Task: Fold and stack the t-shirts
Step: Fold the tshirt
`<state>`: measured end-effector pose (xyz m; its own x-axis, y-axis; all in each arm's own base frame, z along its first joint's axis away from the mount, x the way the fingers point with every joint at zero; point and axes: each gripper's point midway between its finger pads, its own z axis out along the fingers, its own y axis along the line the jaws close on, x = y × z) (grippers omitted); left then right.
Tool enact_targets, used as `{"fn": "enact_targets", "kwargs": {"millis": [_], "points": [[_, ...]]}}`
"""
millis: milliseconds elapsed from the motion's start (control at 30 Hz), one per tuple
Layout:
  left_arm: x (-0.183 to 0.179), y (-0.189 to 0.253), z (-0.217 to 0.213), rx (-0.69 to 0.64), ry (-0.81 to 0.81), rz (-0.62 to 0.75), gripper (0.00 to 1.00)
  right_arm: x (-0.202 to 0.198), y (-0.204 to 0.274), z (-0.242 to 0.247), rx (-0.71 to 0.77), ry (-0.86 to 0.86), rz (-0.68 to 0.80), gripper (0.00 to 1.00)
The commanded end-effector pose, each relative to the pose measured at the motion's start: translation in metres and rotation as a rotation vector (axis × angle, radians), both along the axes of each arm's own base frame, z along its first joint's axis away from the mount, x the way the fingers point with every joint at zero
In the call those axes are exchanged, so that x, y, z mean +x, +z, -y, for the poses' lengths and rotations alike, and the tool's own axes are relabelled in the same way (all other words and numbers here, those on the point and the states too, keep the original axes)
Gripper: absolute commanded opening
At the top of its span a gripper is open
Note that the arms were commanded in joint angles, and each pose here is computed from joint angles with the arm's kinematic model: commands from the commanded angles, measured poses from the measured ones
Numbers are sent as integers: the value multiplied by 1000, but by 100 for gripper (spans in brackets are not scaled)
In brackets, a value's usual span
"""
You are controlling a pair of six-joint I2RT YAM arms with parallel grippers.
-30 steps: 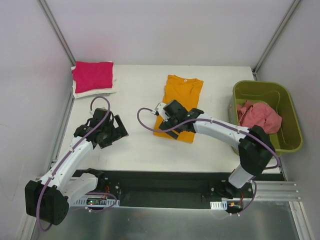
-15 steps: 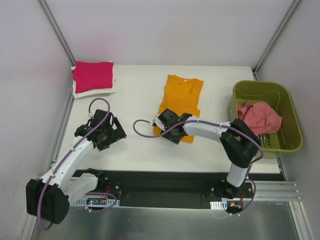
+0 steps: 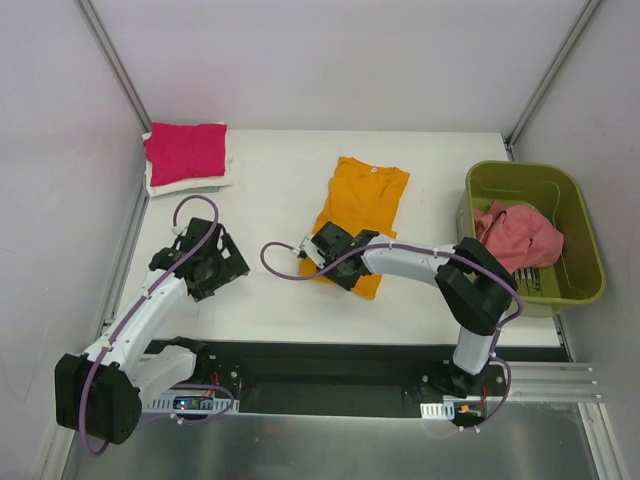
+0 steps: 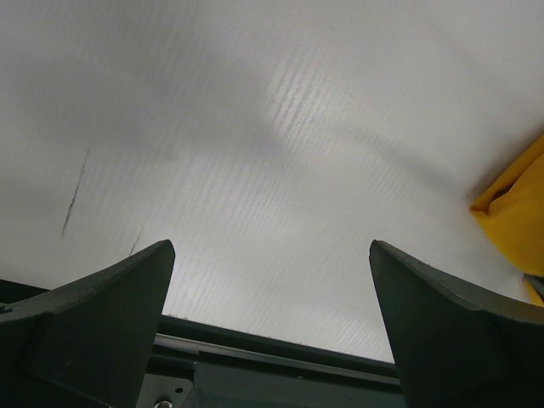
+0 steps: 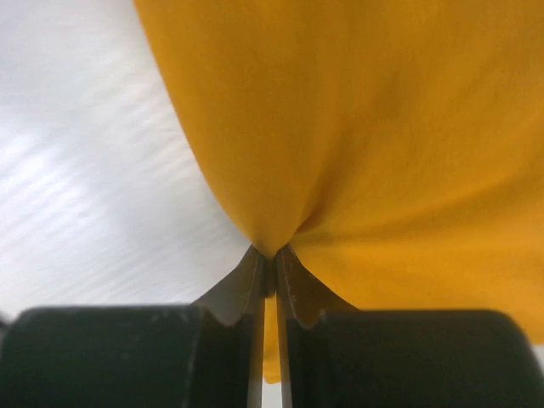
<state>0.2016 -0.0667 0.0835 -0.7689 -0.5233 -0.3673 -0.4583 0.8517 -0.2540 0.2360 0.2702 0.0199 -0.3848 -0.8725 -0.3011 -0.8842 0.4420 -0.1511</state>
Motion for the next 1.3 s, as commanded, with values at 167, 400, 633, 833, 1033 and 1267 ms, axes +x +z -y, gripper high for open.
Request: {"fn": "enact_targets", "kwargs": {"millis": [167, 400, 633, 833, 1033, 1267], "points": [[8, 12, -14, 39, 30, 35, 99, -137, 85, -60, 362, 113, -410, 4], [9, 14, -20, 41, 55, 46, 99, -145, 142, -63, 501, 131, -448, 4], [11, 15, -20, 43, 59, 43, 99, -72, 146, -25, 449, -72, -319, 4], [16, 18, -19, 43, 54, 48, 99, -16, 155, -1, 453, -136, -222, 4], [20, 19, -16, 36, 37, 46, 99, 31, 143, 24, 358, -95, -139, 5], [27, 16, -14, 34, 27, 31, 99, 66, 158, 18, 414, 63, -91, 6]]}}
